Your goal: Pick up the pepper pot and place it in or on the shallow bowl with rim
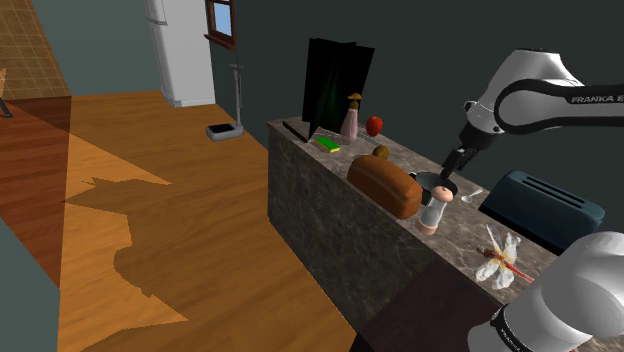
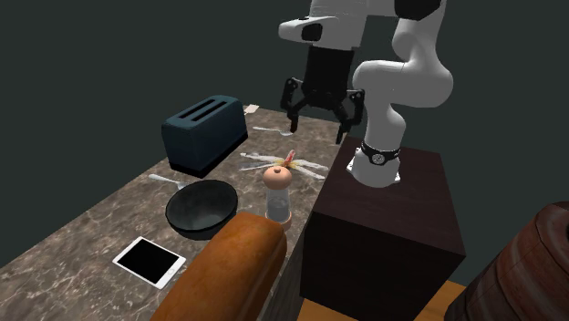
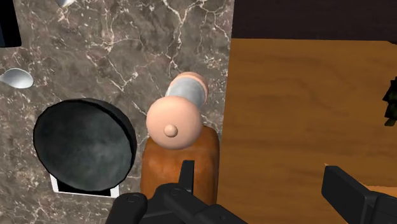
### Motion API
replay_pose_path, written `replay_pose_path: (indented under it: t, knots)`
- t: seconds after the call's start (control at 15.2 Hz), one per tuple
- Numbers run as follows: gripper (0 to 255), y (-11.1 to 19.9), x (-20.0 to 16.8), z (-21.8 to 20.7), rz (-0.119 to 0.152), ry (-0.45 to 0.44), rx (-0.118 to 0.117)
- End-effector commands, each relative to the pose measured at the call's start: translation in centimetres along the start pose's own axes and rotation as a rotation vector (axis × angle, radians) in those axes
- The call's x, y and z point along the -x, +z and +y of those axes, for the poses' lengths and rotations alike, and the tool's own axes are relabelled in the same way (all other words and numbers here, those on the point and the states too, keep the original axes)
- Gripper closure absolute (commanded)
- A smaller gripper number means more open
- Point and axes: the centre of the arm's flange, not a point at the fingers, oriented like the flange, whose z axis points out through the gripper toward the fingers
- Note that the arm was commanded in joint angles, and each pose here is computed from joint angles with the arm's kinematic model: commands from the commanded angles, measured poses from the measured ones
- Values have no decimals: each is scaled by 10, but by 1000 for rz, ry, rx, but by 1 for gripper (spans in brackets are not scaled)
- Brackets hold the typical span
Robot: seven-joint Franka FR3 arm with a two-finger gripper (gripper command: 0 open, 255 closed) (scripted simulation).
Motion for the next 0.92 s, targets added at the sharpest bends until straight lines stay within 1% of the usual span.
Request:
replay_pose_path:
  t: [0.0,0.46,0.86]
  knots:
    - [0,16,4,18,7,9,-10]
    - [0,86,21,80,21,40,-47]
    - [0,118,21,79,21,40,-48]
